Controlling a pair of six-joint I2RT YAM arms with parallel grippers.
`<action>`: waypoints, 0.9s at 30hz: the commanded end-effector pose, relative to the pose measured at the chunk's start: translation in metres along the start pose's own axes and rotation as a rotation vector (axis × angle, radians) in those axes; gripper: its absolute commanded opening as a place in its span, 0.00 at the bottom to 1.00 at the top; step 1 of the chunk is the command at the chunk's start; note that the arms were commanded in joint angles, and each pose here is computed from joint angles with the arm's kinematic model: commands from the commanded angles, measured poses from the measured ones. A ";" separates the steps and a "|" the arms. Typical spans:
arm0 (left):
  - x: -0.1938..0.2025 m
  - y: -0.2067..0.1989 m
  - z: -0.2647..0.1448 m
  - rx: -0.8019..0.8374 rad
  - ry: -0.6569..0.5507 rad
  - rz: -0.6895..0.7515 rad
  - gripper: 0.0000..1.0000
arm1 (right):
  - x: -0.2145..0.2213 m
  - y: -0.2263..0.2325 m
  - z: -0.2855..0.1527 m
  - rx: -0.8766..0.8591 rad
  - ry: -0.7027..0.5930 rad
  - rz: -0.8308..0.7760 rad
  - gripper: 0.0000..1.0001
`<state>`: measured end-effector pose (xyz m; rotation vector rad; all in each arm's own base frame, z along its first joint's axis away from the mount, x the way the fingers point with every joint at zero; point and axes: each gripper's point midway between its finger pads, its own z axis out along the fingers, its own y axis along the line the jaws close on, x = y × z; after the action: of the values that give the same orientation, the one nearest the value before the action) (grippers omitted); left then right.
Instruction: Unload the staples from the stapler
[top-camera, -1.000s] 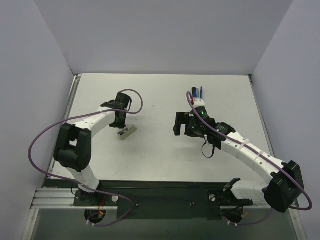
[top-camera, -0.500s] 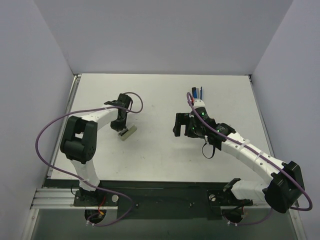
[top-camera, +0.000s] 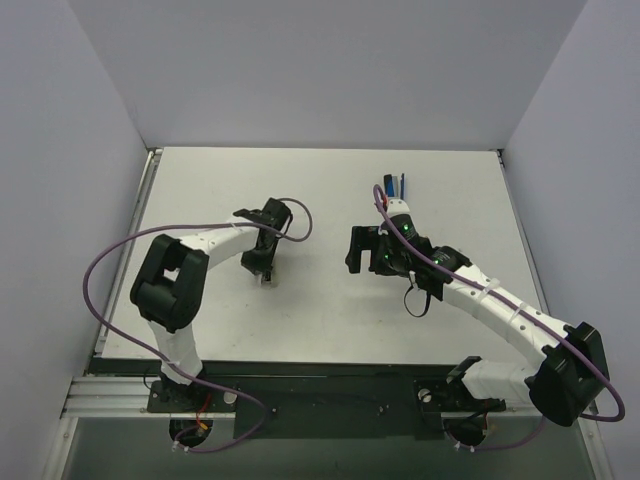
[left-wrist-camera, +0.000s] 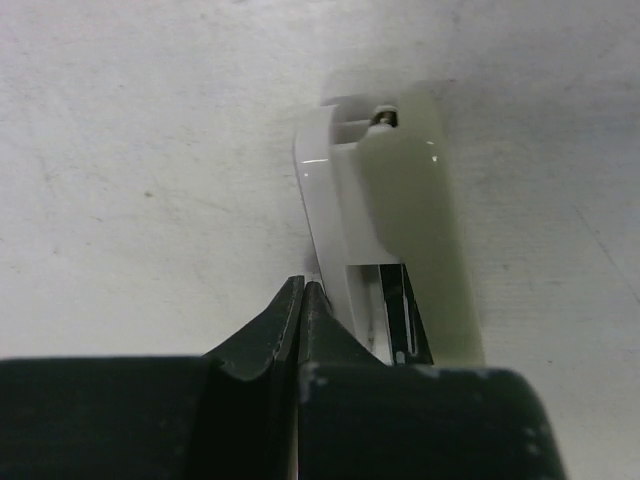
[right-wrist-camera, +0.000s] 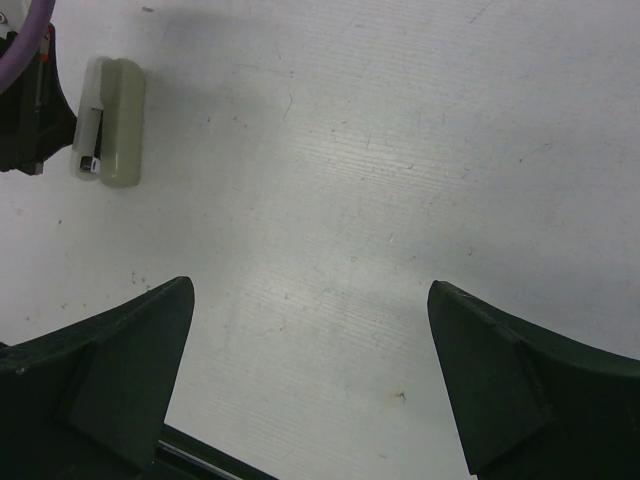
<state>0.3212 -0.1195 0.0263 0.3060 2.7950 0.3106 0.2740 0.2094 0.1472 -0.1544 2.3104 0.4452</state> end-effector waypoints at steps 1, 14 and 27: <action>0.002 -0.016 -0.007 0.044 0.012 -0.007 0.00 | -0.003 0.003 -0.009 -0.016 -0.023 0.000 0.97; 0.021 -0.091 -0.013 0.259 0.031 -0.011 0.00 | -0.003 -0.007 -0.019 0.022 -0.035 -0.014 0.97; -0.014 -0.140 -0.026 0.399 -0.065 -0.002 0.00 | -0.005 -0.023 -0.031 0.084 -0.067 -0.016 0.97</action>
<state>0.2849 -0.2066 0.0159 0.3888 2.8459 -0.0181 0.2666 0.1895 0.1627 -0.1236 2.2662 0.3935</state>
